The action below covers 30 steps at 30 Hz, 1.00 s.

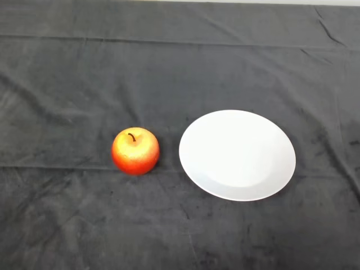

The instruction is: Move the apple to the plate

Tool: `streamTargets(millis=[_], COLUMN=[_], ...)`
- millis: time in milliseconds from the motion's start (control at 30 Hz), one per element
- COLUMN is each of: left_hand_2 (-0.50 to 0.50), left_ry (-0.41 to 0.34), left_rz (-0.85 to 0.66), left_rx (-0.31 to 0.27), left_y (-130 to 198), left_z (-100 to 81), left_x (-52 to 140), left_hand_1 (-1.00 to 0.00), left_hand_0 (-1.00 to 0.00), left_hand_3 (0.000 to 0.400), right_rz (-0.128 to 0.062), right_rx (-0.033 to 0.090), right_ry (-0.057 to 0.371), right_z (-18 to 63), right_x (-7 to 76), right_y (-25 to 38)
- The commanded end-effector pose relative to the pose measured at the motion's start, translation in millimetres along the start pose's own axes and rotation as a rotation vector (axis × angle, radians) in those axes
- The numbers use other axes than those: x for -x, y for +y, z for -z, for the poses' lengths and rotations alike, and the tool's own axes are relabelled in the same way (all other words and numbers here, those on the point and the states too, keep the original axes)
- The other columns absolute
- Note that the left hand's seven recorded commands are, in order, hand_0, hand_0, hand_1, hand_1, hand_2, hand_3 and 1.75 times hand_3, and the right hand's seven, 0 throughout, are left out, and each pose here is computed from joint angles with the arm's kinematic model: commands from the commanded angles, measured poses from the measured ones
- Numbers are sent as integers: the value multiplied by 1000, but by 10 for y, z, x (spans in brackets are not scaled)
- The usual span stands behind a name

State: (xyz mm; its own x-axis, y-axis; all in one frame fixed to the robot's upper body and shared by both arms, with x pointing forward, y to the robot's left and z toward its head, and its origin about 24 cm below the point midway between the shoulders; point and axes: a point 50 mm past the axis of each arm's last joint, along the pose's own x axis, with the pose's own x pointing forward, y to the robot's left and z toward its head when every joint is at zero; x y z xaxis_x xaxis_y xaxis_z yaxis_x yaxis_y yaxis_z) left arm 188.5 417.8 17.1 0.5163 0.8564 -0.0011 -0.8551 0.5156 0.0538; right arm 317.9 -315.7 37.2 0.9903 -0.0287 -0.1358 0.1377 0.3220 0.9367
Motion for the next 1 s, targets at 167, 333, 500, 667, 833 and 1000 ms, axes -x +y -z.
streamTargets(millis=[167,333,500,667,833,1000], left_hand_2=[0,0,0,0,0,0], left_ry=[-4,-14,-32,-63,-105,-149], left_rz=[11,17,28,53,90,136], left_rx=[20,26,32,32,32,33], left_y=[-71,-90,-138,-230,-335,-434], left_z=[-31,-45,-77,-121,-176,-227], left_x=[-21,-21,-29,-28,-23,-8], left_hand_1=[0,0,0,0,0,0], left_hand_0=[0,0,0,0,0,0], left_hand_3=[0,0,0,0,0,0], right_rz=[-63,-63,-63,-63,-63,-63], right_rx=[2,2,2,2,2,2], right_ry=[-57,-58,-58,-58,-58,-58], right_z=[-175,-175,-175,-175,-175,-175], right_x=[-49,-49,-49,-49,-49,-49], right_y=[193,193,193,193,193,193])
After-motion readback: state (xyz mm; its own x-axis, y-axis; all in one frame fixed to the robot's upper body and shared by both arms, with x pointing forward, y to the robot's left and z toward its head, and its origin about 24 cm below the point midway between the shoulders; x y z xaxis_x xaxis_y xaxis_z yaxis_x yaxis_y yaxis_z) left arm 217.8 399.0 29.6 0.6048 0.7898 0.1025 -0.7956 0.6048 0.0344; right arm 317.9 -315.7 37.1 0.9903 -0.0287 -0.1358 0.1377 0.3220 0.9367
